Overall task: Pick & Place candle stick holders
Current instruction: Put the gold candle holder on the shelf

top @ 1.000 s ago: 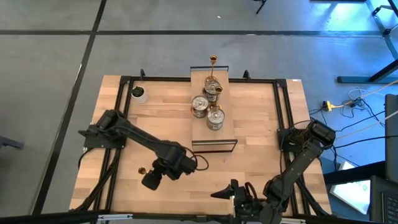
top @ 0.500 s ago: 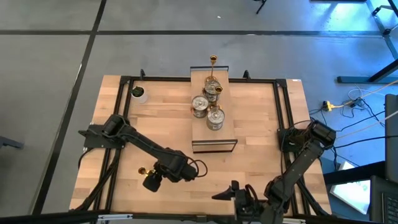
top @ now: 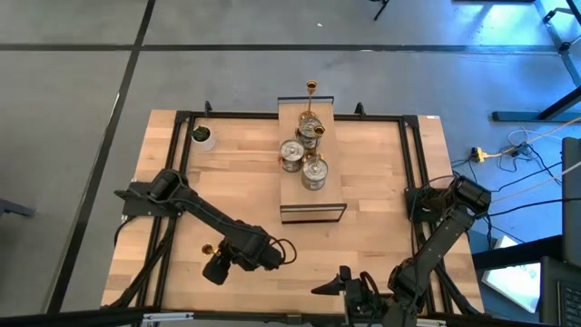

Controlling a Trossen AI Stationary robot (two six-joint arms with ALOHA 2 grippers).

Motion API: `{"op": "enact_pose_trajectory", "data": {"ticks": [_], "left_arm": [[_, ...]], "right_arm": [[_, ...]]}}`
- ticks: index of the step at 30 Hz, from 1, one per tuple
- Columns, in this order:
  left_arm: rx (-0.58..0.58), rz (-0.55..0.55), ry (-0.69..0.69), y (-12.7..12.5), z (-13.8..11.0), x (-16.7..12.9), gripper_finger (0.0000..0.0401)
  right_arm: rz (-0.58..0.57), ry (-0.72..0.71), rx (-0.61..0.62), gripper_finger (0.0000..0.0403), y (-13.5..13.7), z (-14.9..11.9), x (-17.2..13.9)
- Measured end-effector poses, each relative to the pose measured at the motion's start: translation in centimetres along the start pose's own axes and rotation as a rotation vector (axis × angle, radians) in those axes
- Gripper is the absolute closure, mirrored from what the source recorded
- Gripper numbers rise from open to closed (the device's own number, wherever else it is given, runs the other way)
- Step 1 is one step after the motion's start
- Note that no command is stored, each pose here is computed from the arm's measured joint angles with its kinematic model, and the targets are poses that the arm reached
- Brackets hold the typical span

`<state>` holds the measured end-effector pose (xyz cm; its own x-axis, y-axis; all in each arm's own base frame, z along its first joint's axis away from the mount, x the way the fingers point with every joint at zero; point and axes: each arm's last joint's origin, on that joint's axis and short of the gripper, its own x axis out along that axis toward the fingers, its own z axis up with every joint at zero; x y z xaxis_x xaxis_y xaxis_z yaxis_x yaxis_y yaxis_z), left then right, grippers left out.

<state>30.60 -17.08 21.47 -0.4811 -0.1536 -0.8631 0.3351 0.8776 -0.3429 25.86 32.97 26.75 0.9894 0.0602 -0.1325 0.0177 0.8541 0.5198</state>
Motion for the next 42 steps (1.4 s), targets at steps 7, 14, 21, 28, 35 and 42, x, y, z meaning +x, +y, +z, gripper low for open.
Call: {"op": "enact_pose_trajectory", "data": {"ticks": [7,14,21,28,35,42], "left_arm": [[0.001,0.01,0.007,-0.1,0.0,0.2,0.0207],[0.003,0.01,0.003,-0.1,0.0,0.2,0.0207],[0.004,-0.009,0.03,0.2,-0.1,1.0,0.0207],[0.006,-0.015,0.101,0.6,-0.5,2.9,0.0207],[0.01,-0.016,0.088,0.7,-0.4,3.0,0.0215],[0.006,-0.027,0.03,0.6,0.2,3.0,0.0234]], "right_arm": [[-0.002,-0.001,-0.015,0.0025,0.0,0.0,0.0],[-0.002,-0.002,-0.022,0.0025,0.0,0.0,0.0],[-0.002,-0.002,-0.029,0.0025,0.0,0.0,0.0],[-0.001,-0.002,-0.029,0.0025,0.0,0.0,0.0],[-0.001,-0.001,-0.036,0.0025,0.0,0.0,0.0],[-0.001,-0.001,-0.043,0.0025,0.0,0.0,0.0]]}}
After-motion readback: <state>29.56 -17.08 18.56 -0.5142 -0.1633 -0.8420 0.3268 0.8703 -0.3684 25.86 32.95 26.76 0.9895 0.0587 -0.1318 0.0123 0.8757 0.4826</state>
